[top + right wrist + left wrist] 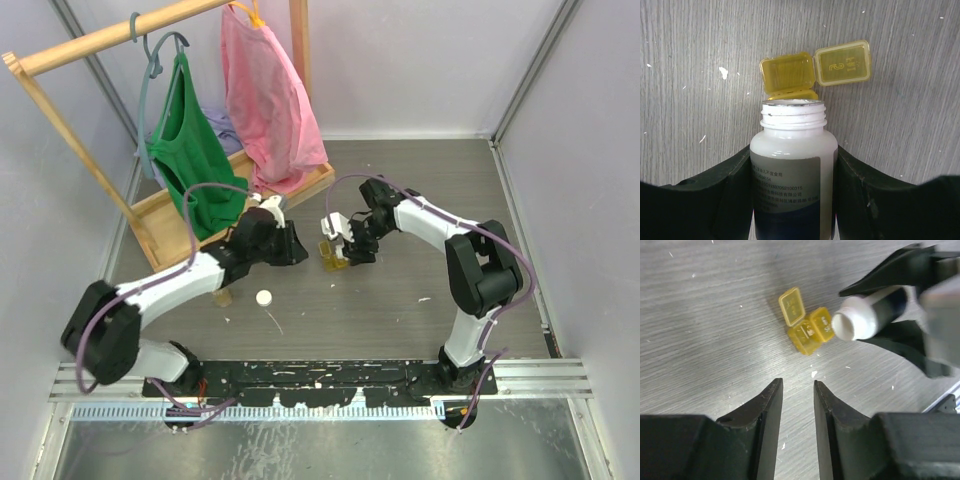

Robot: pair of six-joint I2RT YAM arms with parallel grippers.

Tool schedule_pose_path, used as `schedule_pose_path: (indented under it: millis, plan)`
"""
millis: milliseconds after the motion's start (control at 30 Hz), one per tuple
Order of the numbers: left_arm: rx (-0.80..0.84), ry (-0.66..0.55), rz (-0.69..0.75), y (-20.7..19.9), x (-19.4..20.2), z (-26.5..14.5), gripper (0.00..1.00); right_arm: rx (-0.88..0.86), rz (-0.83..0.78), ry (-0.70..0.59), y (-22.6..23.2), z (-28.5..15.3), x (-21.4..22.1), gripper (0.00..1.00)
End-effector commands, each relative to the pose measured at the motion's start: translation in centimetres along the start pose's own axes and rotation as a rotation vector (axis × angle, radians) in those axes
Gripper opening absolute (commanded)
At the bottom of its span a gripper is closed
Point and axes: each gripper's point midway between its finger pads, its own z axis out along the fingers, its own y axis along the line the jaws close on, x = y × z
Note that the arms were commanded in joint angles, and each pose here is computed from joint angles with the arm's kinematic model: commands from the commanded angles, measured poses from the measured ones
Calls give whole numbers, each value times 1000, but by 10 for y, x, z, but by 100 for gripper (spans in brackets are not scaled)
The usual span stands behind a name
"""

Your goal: Sort the pills into containers

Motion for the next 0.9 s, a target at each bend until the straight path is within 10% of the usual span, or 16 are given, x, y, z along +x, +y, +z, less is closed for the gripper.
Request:
schedule_pose_path:
  millis: [0,400,867]
  plan:
    - [-6,-113,50,-1,-21,-39,35,6,-20,25,-7,-1,-7,1]
    - [-65,-292,107,21,-22,-128,81,-13,-45,82,-4,6,-7,1]
    - [-61,-338,81,28,-12,-157,86,-13,-63,156,-4,7,-8,1]
